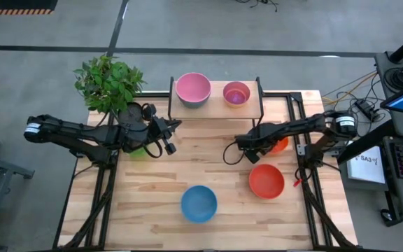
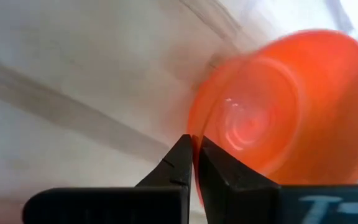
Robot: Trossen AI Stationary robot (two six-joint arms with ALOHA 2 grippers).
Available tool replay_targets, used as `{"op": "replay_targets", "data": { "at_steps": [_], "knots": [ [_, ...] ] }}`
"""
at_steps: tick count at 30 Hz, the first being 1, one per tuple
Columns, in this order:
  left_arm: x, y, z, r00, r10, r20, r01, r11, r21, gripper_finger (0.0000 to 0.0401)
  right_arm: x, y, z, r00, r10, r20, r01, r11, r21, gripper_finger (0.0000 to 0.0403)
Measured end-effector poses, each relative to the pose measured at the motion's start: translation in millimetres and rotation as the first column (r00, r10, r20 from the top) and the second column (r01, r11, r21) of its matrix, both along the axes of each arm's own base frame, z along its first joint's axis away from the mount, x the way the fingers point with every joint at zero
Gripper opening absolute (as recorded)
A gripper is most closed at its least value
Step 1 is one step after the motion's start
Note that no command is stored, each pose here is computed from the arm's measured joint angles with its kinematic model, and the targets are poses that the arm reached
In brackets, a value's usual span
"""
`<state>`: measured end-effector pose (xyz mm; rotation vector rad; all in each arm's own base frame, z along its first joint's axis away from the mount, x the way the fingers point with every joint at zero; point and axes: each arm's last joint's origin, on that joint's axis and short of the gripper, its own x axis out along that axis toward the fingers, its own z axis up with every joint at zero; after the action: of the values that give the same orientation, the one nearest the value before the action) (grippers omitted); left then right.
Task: Place and stack bowls onto a shelf
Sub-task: Stack the small orange bowl on top of the small purple bowl
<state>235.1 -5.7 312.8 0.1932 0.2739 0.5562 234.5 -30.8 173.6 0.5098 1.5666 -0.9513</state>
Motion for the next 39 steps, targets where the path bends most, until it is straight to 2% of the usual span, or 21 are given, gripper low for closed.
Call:
{"op": "replay_targets", "data": {
  "at_steps": [5,9,13,16,23,27,33,39],
  "knots": [
    [0.0,0.0,0.0,1.0,0.0,0.0,0.0,1.0,0.0,0.0,-1.7,1.9,32.9,0.994,0.104,0.012,-0.105,0.993,0.049,0.0009],
    [0.0,0.0,0.0,1.0,0.0,0.0,0.0,1.0,0.0,0.0,2.6,5.0,64.8,0.971,0.207,0.121,-0.221,0.968,0.117,0.0009],
    [0.0,-0.1,0.0,1.0,-0.001,0.0,0.001,1.0,0.0,0.0,8.0,12.2,99.9,0.906,0.305,0.294,-0.367,0.912,0.185,0.0009],
    [0.0,0.0,0.0,1.0,-0.001,0.0,0.001,1.0,0.0,0.0,11.2,19.1,125.8,0.835,0.366,0.411,-0.467,0.867,0.176,0.0009],
    [0.0,0.0,0.0,1.0,-0.003,-0.004,0.003,1.0,0.006,0.0,21.6,29.4,175.1,0.642,0.502,0.58,-0.621,0.784,0.009,0.0009],
    [0.0,-0.1,0.0,1.0,-0.003,-0.005,0.003,1.0,0.006,0.0,27.8,27.7,192.7,0.579,0.6,0.552,-0.649,0.749,-0.132,0.0009],
    [0.0,0.0,0.0,1.0,-0.005,-0.009,0.005,1.0,0.013,0.0,36.6,19.3,205.9,0.546,0.728,0.415,-0.667,0.677,-0.31,0.0009],
    [0.0,-0.1,0.0,1.0,-0.007,-0.012,0.008,1.0,0.018,0.0,49.7,3.2,212.0,0.545,0.805,0.234,-0.691,0.589,-0.418,0.0009]
  ]
}}
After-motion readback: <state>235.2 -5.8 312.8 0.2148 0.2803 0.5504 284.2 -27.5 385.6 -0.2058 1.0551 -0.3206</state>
